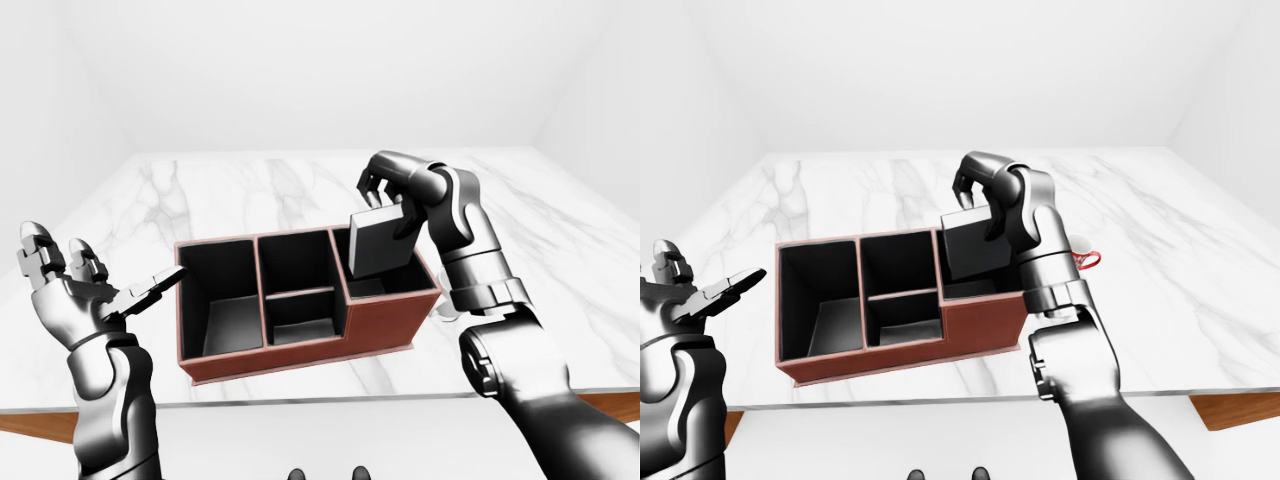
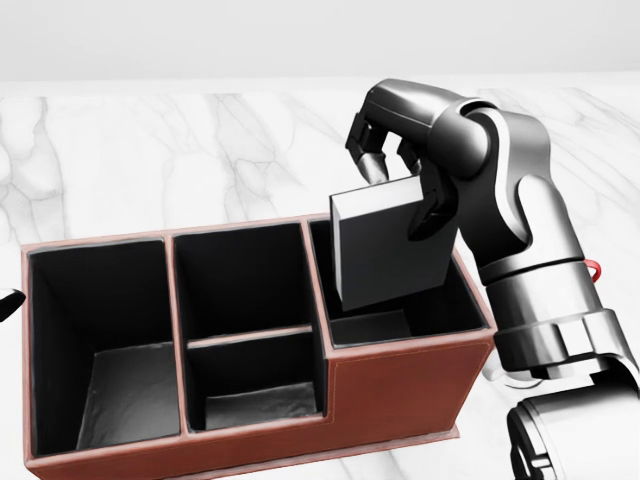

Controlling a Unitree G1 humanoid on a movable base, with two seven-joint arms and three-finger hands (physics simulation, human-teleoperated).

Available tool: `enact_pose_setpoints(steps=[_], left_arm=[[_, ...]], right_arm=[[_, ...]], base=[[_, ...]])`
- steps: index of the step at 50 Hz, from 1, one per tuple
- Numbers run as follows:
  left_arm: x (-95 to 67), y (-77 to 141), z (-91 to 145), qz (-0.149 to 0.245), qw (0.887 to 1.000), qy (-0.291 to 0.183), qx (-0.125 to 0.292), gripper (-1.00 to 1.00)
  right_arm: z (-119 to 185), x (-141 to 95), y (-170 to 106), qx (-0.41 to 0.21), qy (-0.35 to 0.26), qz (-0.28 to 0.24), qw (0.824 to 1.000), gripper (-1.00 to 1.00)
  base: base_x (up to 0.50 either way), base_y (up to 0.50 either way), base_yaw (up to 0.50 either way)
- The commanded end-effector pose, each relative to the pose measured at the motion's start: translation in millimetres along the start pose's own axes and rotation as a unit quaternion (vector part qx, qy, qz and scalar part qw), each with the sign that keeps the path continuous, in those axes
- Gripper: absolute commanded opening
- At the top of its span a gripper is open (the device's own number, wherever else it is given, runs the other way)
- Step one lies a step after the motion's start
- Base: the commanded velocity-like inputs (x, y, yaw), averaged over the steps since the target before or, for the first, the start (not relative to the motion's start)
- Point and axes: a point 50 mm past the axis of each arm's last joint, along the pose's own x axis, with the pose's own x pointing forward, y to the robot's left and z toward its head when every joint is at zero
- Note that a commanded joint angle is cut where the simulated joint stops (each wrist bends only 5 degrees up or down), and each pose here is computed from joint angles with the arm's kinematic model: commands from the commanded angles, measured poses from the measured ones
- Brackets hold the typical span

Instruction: Pick up the book and place it in the right compartment of the caddy.

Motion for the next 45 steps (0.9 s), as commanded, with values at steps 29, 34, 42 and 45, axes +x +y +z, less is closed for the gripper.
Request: enact_pose_setpoints(steps=[29,34,42,45], left_arm=[[-0.1,0,0,0.0,1.0,0.001,0.0,1.0],[0.1,0,-1,0.0,1.0,0.001,0.0,1.0],[-0.1,0,-1,0.0,1.0,0.001,0.0,1.0],[-0.1,0,-1,0.0,1.0,0.001,0.0,1.0]], right_arm=[[-19,12,26,0.045,0.024,0.063,0.997,-1.0],[-22,14,33,0.051,0.027,0.074,0.996,-1.0],[-27,16,43,0.066,0.033,0.094,0.993,-1.0],[-28,17,45,0.07,0.035,0.1,0.992,-1.0]], base=[[0.0,0.0,0.0],[0.0,0.0,0.0],[0.0,0.0,0.0],[0.0,0.0,0.0]])
